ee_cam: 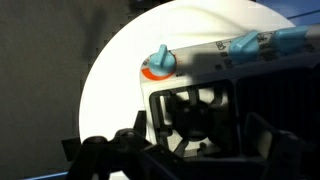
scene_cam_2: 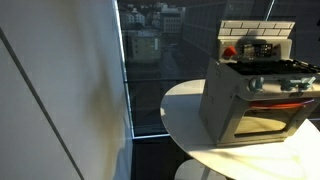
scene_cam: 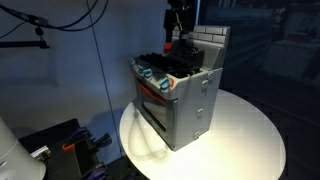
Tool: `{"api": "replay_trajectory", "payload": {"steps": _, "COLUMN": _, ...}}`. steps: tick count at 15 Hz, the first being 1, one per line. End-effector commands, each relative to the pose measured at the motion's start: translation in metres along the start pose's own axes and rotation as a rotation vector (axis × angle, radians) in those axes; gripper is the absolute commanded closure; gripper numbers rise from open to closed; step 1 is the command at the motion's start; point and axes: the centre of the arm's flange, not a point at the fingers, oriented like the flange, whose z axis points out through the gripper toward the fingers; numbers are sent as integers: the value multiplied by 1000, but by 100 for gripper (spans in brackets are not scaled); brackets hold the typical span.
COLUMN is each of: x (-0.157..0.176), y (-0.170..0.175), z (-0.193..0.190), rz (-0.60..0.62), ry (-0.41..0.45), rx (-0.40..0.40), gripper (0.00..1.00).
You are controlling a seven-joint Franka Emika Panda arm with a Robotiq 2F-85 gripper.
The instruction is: Press the top right orange button on the stove
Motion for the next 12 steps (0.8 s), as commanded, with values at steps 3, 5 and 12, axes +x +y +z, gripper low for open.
{"api": "replay_trajectory", "payload": {"steps": 3, "x": -35, "y": 3, "z": -29, "rz": -2, "ry": -27, "rx": -32, "gripper": 0}}
{"api": "replay_trajectory", "payload": {"steps": 5, "x": -43, "y": 4, "z": -37, "rz": -1, "ry": -19, "rx": -42, "gripper": 0}}
{"api": "replay_trajectory", "payload": {"steps": 12, "x": -41, "y": 5, "z": -47, "rz": -11, "ry": 3, "rx": -32, "gripper": 0}}
